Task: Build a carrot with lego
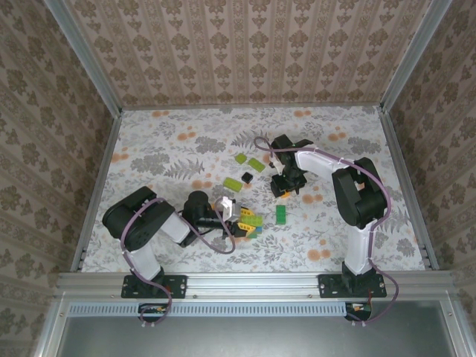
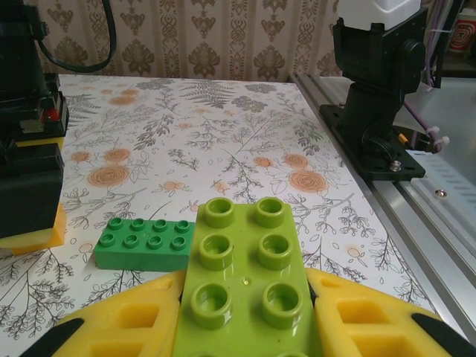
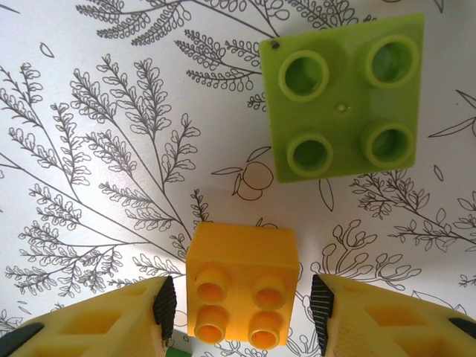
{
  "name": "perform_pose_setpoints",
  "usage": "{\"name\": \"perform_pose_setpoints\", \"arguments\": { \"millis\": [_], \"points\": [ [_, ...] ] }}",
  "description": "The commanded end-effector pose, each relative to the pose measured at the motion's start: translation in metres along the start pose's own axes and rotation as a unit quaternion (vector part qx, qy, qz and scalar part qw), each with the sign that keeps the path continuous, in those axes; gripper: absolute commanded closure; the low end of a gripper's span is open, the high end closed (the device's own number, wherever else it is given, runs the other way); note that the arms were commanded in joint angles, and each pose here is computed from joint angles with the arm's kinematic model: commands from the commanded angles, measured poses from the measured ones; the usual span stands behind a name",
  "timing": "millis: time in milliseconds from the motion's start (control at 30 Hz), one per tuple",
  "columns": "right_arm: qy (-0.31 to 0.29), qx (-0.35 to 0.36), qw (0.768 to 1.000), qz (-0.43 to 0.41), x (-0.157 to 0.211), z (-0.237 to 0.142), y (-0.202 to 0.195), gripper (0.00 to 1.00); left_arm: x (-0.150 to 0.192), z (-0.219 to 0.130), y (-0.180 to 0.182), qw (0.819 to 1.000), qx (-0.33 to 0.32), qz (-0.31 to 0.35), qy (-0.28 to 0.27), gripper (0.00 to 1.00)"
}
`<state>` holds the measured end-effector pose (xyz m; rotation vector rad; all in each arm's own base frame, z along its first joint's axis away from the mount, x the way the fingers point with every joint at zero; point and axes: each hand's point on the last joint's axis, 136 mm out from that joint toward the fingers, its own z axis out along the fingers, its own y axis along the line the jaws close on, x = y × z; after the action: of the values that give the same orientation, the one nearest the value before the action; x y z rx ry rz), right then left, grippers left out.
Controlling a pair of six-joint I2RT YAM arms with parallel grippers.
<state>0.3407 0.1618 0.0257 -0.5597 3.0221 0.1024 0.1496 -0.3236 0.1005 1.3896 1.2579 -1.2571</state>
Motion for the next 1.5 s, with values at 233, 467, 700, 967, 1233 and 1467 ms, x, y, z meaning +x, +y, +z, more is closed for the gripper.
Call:
{"name": "perform_pose_setpoints", "arguments": {
  "millis": [233, 467, 700, 967, 1233, 1467],
  "points": [
    [0.001, -0.013, 1.0, 0.009, -0.003, 0.001, 0.002, 0.6, 0.006, -0.003, -0.006, 1.0, -0.001, 0.019, 0.008, 0.7],
    [-0.029, -0.031, 0.999, 0.03, -0.007, -0.024, 0.007, 0.65, 0.007, -0.003, -0.005, 1.0, -0.004, 0.024, 0.014, 0.71],
    [-0.058, -0.045, 0.995, 0.074, 0.004, -0.074, 0.017, 0.71, 0.009, -0.002, -0.005, 1.0, -0.006, 0.023, 0.017, 0.71],
    [-0.065, -0.041, 0.992, 0.1, 0.036, -0.119, 0.042, 0.72, 0.015, 0.0, -0.002, 1.0, -0.009, 0.021, 0.021, 0.71],
    [-0.056, -0.04, 0.991, 0.112, 0.067, -0.125, 0.085, 0.72, 0.018, 0.001, -0.002, 0.999, -0.012, 0.021, 0.025, 0.71],
    [-0.055, -0.057, 0.989, 0.127, 0.083, -0.126, 0.11, 0.73, 0.02, 0.003, -0.001, 0.999, -0.015, 0.022, 0.028, 0.71]
  ]
}}
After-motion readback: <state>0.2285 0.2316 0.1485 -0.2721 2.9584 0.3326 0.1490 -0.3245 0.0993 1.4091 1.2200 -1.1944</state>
